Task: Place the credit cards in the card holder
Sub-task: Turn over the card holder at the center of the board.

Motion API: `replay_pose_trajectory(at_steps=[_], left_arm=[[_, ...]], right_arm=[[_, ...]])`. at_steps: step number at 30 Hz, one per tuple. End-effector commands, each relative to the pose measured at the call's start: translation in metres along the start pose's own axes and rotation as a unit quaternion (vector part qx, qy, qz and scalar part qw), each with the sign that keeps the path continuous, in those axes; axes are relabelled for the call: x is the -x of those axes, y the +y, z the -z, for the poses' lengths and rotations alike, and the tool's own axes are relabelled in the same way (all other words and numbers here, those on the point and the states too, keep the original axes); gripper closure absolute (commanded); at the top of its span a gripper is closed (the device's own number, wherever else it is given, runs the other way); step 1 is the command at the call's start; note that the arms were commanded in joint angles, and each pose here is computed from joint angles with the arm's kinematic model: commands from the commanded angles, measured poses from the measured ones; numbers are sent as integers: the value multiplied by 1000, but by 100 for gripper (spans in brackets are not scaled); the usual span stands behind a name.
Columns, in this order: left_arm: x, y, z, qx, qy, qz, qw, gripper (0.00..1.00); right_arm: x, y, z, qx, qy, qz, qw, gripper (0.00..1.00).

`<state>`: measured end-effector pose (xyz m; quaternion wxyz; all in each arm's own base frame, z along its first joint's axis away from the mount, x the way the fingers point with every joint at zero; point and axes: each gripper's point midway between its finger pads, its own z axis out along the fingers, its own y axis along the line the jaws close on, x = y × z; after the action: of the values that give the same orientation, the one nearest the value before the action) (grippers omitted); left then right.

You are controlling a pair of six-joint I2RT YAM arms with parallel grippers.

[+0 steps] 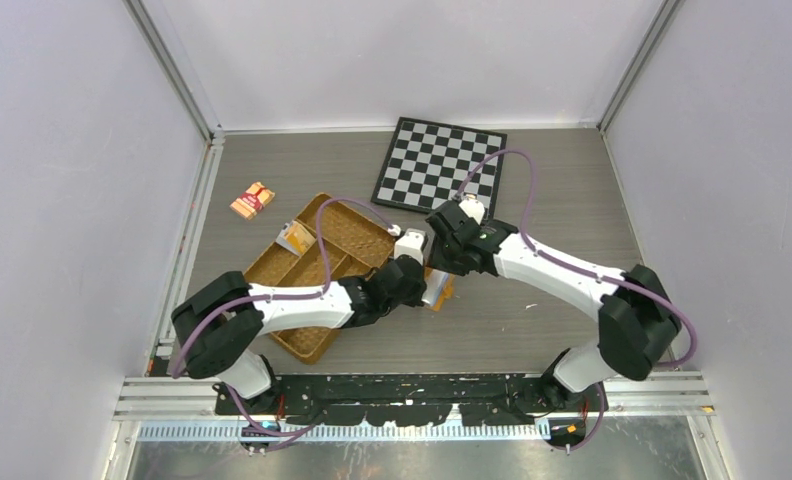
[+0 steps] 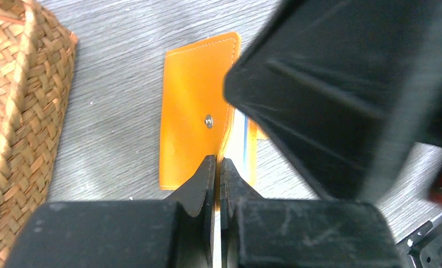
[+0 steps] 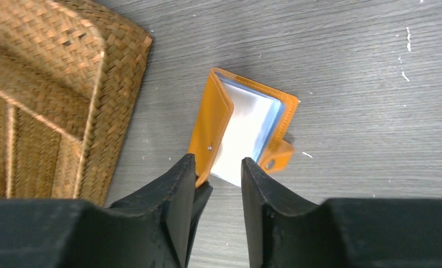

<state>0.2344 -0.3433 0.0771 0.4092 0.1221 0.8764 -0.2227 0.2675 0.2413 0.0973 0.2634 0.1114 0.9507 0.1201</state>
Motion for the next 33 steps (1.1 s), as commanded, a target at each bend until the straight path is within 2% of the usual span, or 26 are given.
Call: replay_pose_trajectory(at_steps=[1, 5, 9, 14, 19, 28, 33], left_arm=[[-1, 13, 10, 37, 8, 19, 999, 100], [-5, 1, 22, -1, 17, 71, 997, 100], [-8, -10, 31, -41, 21, 125, 991, 100], [-14, -3, 34, -31, 24, 129, 991, 100], [-17, -2, 35, -31, 26, 130, 991, 100], [-20, 3, 35, -25, 28, 133, 990, 100], [-22, 2, 35, -26, 31, 133, 990, 100]], right_arm=[[14, -2, 33, 26, -38, -24, 999, 56], [2, 3, 44, 75, -25, -55, 995, 56], [-17, 15, 52, 125, -7, -72, 989, 67], [-33, 18, 40, 116, 8, -64, 991, 76], [-41, 25, 25, 107, 16, -45, 993, 76], [-57, -15, -8, 12, 18, -34, 999, 74], [-58, -18, -18, 23, 17, -40, 999, 73]])
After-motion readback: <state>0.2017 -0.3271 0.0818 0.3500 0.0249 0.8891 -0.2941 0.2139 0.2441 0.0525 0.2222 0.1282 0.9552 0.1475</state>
